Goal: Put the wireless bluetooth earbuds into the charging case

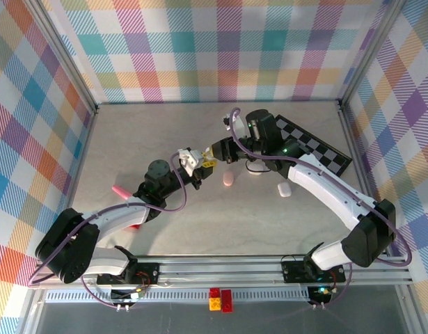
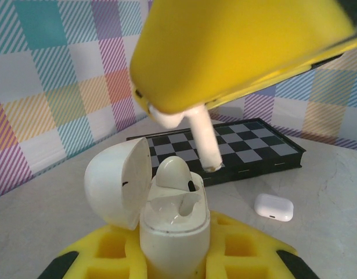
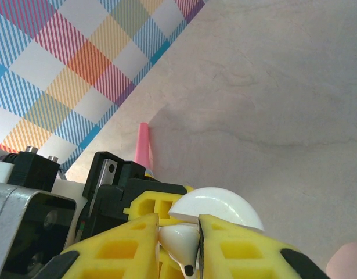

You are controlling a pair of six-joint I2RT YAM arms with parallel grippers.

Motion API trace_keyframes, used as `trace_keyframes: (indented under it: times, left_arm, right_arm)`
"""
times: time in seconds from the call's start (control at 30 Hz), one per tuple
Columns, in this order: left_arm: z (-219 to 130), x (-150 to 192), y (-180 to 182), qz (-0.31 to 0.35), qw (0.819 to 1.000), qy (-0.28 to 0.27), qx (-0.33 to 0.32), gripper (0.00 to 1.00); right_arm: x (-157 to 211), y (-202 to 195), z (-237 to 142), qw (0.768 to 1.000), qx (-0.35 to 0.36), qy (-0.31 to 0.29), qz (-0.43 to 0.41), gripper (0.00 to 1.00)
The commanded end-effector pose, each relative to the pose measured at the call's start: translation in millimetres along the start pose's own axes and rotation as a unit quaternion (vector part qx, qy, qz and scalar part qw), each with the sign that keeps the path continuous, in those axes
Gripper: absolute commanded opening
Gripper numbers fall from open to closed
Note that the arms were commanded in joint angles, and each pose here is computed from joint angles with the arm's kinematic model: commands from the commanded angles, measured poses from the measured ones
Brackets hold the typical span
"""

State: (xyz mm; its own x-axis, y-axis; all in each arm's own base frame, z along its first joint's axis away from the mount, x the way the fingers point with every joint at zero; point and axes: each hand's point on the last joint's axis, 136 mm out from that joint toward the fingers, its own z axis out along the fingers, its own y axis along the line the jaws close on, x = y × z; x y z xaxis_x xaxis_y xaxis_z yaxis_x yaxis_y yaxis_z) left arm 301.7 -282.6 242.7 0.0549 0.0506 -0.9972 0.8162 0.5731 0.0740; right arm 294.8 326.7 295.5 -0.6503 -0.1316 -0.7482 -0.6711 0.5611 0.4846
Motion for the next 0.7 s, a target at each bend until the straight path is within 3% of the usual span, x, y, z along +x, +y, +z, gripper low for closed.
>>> trace_keyframes:
  times: [0.0, 0.67]
  left_arm:
    - [6.4, -19.2, -2.5, 0.017, 1.000, -0.021, 0.006, 0.04]
    - [7.6, -26.7, -8.5, 0.013, 0.999, -0.030, 0.023, 0.04]
  right_arm:
    - [-14.1, 11.0, -2.4, 1.000, -0.022, -0.015, -0.008, 0.22]
    - [-17.9, 7.8, 1.9, 0.999, -0.018, -0.023, -0.016, 0.21]
